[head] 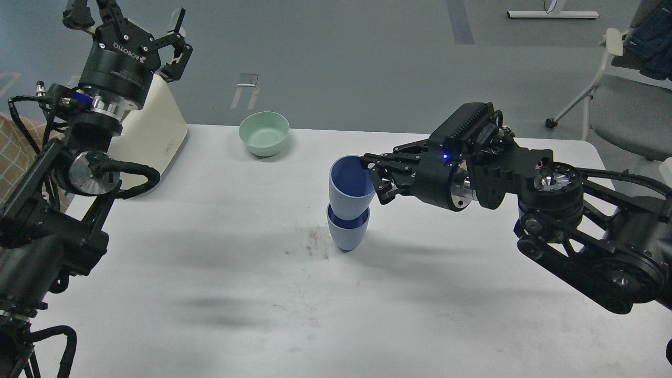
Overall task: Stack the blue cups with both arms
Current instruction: 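Lower the held cup into the centered blue cup and release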
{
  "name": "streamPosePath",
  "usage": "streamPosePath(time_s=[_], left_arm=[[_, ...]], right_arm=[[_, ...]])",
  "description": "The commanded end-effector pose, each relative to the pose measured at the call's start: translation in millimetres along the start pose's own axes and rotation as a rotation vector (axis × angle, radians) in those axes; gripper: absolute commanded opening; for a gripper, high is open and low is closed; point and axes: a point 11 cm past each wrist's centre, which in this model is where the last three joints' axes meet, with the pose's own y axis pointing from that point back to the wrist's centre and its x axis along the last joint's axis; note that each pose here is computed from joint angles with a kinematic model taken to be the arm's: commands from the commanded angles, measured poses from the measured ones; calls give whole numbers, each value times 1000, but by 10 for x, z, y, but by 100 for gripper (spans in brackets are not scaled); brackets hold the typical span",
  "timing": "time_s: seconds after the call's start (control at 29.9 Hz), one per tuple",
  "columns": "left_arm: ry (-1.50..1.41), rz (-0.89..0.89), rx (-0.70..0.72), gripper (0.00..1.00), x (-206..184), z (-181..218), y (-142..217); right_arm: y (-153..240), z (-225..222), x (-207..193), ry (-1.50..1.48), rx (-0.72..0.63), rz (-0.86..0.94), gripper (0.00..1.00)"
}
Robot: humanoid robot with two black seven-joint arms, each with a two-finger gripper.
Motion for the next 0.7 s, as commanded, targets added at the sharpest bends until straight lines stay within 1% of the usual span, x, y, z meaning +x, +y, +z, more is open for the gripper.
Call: streamPosePath(time_s=[0.0, 0.67], left_arm=[[7, 1, -2, 97, -9, -17, 0], [9, 3, 2, 97, -7, -44, 8]], right_arm=[[-14, 9, -49, -11, -2, -9, 0], [-43, -9, -178, -41, 2, -29, 0]])
